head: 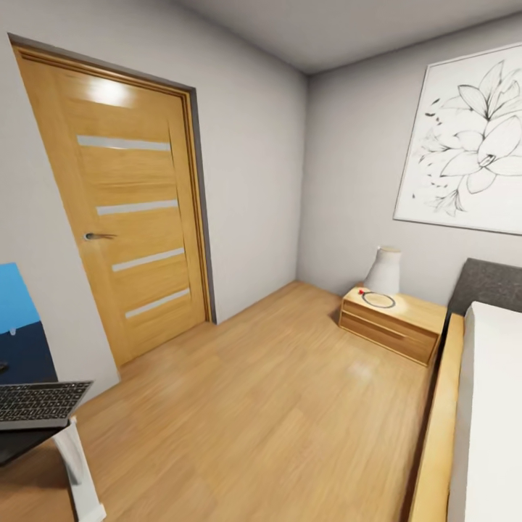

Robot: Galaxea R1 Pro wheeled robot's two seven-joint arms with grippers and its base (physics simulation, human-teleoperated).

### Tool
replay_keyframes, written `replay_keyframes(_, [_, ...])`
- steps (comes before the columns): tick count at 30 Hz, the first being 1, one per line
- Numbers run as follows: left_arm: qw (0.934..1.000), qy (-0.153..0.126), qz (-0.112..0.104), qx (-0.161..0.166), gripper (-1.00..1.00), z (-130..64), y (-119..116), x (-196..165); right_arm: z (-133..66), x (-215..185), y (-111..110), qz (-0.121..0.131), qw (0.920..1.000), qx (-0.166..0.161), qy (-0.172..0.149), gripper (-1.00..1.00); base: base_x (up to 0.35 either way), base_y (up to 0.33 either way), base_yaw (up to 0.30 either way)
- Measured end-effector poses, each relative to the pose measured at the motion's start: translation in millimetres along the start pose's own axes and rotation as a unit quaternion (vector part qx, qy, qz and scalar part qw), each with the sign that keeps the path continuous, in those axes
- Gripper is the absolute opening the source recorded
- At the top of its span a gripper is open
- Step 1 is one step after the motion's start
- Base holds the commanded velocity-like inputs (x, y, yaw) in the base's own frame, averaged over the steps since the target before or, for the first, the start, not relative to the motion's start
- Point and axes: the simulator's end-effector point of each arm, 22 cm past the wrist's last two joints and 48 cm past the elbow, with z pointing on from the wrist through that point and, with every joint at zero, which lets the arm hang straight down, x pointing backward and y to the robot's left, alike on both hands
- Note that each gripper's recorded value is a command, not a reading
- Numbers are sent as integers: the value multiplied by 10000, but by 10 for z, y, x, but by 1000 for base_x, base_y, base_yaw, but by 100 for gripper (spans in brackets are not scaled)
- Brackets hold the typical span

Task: In the bedroom, organize the workspace by keeping the computer under the desk, ensuring the monitor is on the desk, placing the keyboard on the desk next to the monitor, placing the mouse on the desk next to the keyboard, moving the folder from the swivel chair onto the desk next to the mouse, stacking the notebook on top of the folder with the pen on top of the notebook, and positioning the swivel chair next to the desk.

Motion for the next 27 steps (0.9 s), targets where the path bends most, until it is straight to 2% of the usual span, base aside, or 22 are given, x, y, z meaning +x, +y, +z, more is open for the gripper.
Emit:
replay_keyframes(16, [10000, 2, 6, 0, 100, 0, 2, 2, -51, 156, -16, 1, 9998, 19, 192, 100, 328, 9, 0])
replay_keyframes(27, [10000, 3, 8, 3, 100, -1, -1, 3, -60, 169, -14, -11, 9998, 11, 192, 100, 331, 0, 0])
